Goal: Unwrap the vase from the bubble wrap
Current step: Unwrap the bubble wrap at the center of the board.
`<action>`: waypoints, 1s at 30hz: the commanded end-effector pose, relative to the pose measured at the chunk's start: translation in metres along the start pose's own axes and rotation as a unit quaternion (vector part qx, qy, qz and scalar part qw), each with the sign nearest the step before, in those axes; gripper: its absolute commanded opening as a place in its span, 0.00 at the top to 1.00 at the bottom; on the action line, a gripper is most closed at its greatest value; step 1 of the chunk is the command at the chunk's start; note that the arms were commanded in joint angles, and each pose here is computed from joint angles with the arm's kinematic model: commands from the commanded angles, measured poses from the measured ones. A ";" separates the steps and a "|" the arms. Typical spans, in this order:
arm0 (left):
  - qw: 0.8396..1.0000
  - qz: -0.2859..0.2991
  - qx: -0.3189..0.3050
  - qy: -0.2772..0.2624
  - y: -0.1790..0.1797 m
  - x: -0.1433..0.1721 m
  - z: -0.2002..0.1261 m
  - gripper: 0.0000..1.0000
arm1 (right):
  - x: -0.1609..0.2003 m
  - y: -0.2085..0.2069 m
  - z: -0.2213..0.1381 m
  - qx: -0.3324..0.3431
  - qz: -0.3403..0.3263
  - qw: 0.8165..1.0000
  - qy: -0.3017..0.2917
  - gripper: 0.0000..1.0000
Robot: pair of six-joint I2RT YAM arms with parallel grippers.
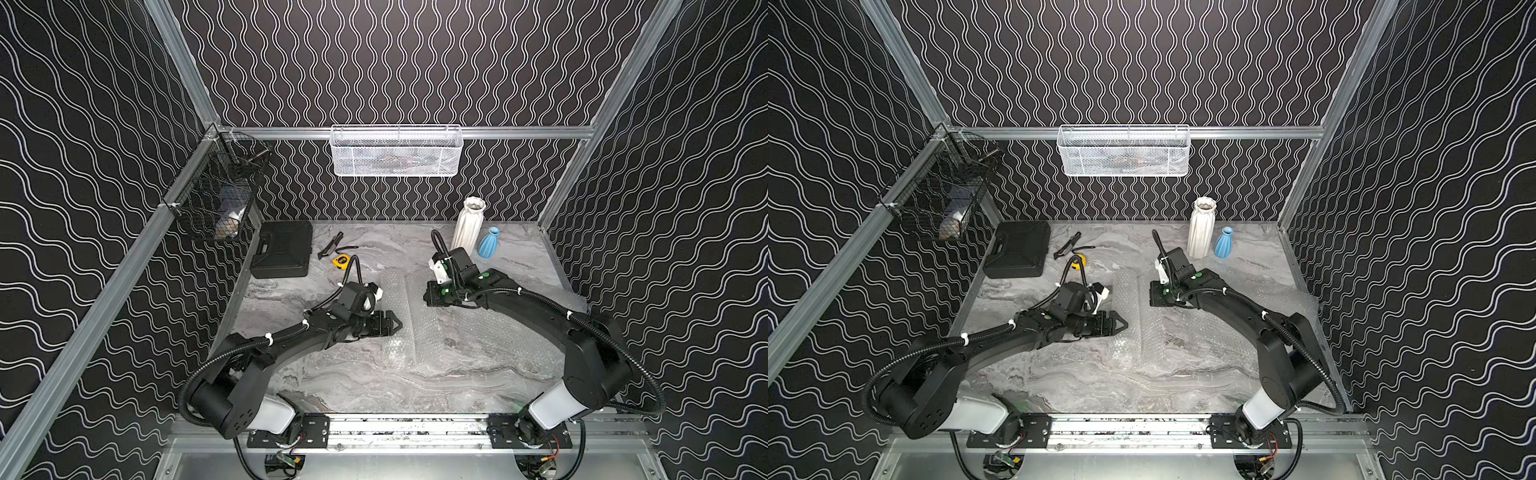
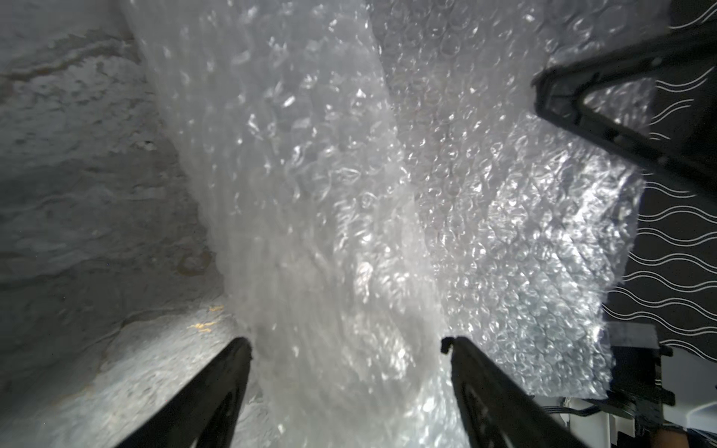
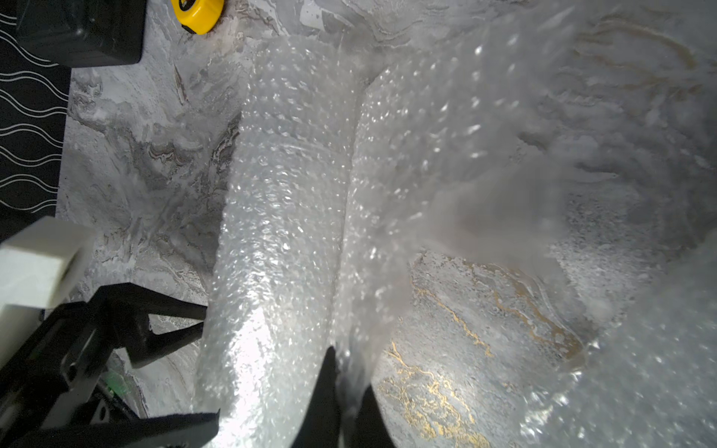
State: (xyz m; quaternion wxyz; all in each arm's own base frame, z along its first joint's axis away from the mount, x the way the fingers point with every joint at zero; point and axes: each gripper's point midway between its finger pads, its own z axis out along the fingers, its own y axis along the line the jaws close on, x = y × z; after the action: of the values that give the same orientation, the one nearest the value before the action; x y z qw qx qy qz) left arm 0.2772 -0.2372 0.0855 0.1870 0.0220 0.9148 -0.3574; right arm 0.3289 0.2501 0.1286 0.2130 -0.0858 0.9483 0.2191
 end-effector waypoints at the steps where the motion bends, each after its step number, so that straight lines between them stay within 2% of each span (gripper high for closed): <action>1: 1.000 0.009 -0.026 -0.008 0.007 -0.002 -0.005 0.15 | -0.002 0.003 -0.007 0.002 -0.009 1.000 -0.001 0.94; 9: 0.998 0.029 -0.045 -0.032 0.005 -0.011 -0.017 0.12 | -0.006 0.006 -0.021 0.011 -0.018 1.000 -0.013 0.94; 16: 0.999 0.020 -0.037 -0.024 0.008 -0.005 -0.013 0.12 | -0.010 0.007 -0.031 0.016 -0.021 0.999 -0.026 0.94; 24: 1.000 -0.001 0.005 -0.009 0.003 0.006 -0.003 0.14 | -0.010 0.012 -0.031 0.005 -0.019 1.000 -0.021 0.95; 30: 0.999 0.008 -0.028 -0.017 0.009 0.002 -0.010 0.14 | -0.012 0.011 -0.035 0.013 -0.023 0.999 -0.026 0.95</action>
State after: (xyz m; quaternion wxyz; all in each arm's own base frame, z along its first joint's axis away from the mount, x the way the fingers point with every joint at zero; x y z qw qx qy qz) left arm 0.2687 -0.2250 0.0766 0.1879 0.0123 0.9226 -0.3365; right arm 0.3227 0.2458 0.1616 0.2364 -0.0940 0.9440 0.2103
